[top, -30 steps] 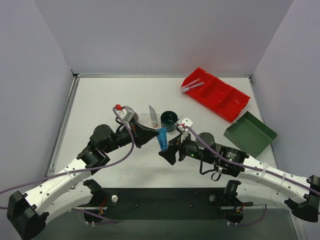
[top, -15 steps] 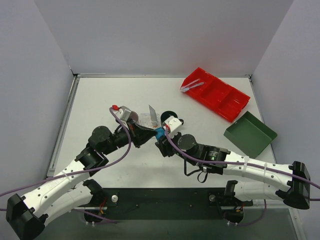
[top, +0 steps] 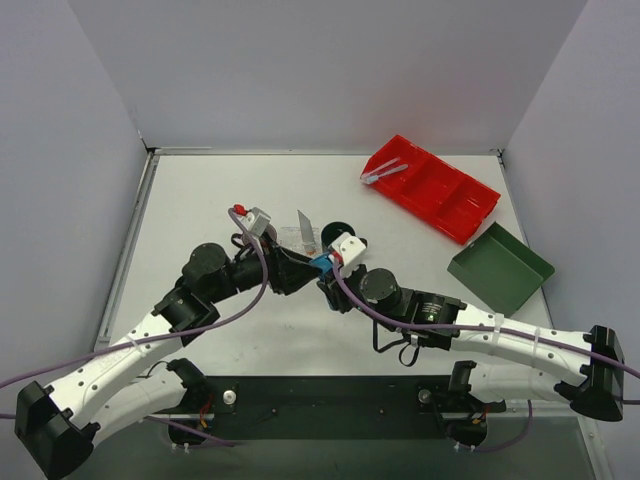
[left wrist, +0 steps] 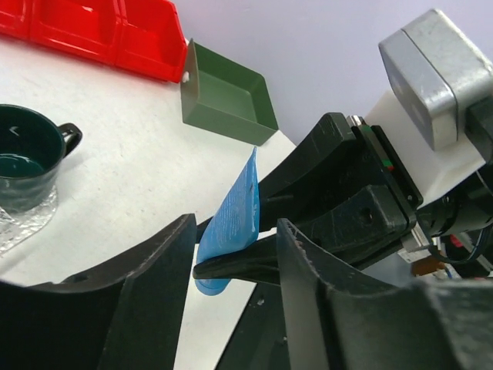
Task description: Prepare toiletry sets of a toothbrush and toothpaste on the tray
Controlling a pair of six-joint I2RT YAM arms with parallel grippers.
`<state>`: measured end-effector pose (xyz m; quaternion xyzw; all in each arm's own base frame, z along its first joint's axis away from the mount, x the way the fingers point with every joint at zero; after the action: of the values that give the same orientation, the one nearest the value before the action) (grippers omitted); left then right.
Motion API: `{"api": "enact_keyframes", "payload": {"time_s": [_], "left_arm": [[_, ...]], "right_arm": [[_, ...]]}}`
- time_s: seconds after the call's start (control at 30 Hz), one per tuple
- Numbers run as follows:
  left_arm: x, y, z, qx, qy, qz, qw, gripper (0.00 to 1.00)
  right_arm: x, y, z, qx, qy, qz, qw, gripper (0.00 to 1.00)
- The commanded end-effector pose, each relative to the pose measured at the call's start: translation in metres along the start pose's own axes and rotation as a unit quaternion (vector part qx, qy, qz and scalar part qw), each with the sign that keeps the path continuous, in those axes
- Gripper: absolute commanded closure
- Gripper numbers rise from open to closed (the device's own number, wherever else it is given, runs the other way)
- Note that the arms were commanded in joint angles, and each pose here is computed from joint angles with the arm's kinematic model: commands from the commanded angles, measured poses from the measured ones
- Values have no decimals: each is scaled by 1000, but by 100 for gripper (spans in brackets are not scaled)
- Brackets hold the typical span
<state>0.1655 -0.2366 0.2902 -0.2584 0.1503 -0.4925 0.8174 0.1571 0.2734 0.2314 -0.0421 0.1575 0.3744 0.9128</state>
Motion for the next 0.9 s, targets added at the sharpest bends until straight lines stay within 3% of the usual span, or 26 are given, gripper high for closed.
{"api": "enact_keyframes", "payload": {"time_s": [0.0, 0.27, 0.37, 0.47, 0.67, 0.73, 0.77, 0.87], "left_arm": [[5, -18, 21, 13, 8, -28, 999, 41], [21, -19, 24, 17, 34, -41, 998, 38], [27, -16, 18, 10, 62, -44, 997, 49], [27, -14, 14, 8, 77, -43, 996, 52], [26, -15, 11, 14, 94, -49, 994, 83], [25, -15, 9, 14, 99, -52, 994, 98], [25, -15, 9, 16, 99, -51, 994, 100], [23, -6, 15, 29, 85, -18, 996, 100]], "right_arm": [[-9, 0, 14, -6, -24, 12, 1000, 92], [-9, 8, 6, -11, -1, 40, 999, 94], [-9, 7, 7, -13, 3, 35, 999, 94], [-9, 5, 9, -15, 6, 28, 999, 94], [-9, 1, 7, -19, 11, 13, 1000, 94], [-9, -2, 7, -16, 10, 4, 1000, 90], [-9, -3, 7, -16, 9, 2, 1000, 87], [-11, -7, 9, -8, 4, -9, 1000, 65]]}}
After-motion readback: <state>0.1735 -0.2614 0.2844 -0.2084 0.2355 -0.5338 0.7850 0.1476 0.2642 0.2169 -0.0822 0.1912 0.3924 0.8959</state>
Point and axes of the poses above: each gripper's point midway between its finger pads, its own x axis out along the fingers, its own y axis along the line the jaws close on, z = x × y, the point moved 5 cm from there along -x, back along the fingers, and after that the axes turned 1 degree about x, right-handed, at the moved point
